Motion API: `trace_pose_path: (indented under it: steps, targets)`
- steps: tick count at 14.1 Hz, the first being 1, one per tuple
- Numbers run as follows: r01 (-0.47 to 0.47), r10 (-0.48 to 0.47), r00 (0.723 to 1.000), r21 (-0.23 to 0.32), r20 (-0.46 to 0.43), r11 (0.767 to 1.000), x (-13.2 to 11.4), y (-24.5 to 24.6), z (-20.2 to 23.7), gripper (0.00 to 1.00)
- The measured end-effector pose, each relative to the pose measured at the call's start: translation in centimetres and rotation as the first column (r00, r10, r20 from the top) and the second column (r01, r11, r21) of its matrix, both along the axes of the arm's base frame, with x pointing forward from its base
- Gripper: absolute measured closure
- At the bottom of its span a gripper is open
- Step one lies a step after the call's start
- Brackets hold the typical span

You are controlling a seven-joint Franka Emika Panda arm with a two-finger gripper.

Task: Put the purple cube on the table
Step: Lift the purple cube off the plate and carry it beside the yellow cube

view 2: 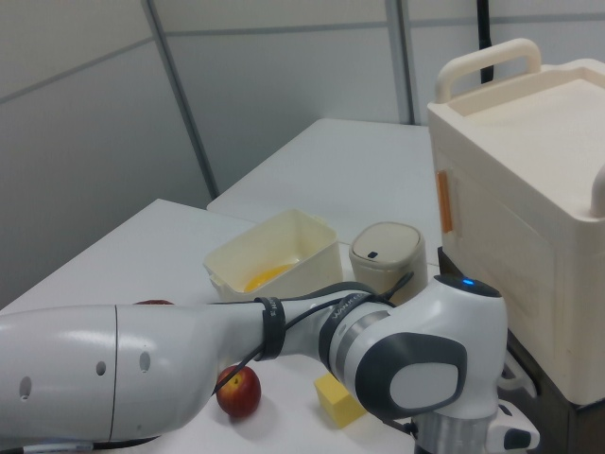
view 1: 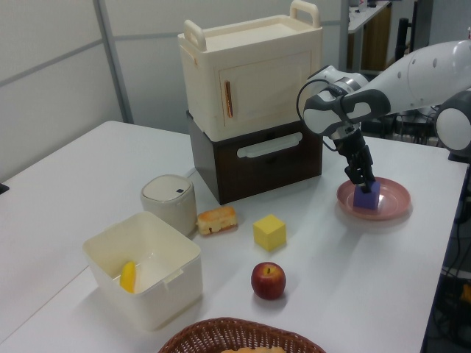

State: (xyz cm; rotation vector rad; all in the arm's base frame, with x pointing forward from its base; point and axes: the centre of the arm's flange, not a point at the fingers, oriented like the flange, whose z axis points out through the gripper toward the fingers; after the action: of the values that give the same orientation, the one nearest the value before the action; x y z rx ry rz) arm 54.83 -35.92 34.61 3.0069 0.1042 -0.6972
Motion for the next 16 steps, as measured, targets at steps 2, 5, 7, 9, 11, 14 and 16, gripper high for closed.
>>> trace_pose_path:
  steps: [2, 5, 7, 9, 11, 14, 16]
  targets:
    - [-0.001, 0.001, 1.0, -0.001, 0.002, 1.0, 0.1, 0.0, 0.1, 0.52]
    - [-0.008, 0.008, 1.0, -0.007, 0.021, 1.0, 0.4, 0.4, 1.3, 0.52]
    - [-0.019, 0.019, 0.999, -0.013, 0.034, 1.0, 0.7, 1.3, 3.3, 0.52]
    - [-0.041, 0.043, 0.997, -0.032, 0.059, 0.999, 2.1, 4.3, 5.8, 0.54]
    - [-0.038, 0.043, 0.996, -0.055, 0.078, 0.998, 3.9, 8.2, 6.5, 0.54]
    - [-0.036, 0.043, 0.994, -0.07, 0.096, 0.997, 6.3, 14.1, 6.3, 0.54]
    - [-0.037, 0.046, 0.993, -0.081, 0.105, 0.996, 7.4, 17.6, 6.2, 0.54]
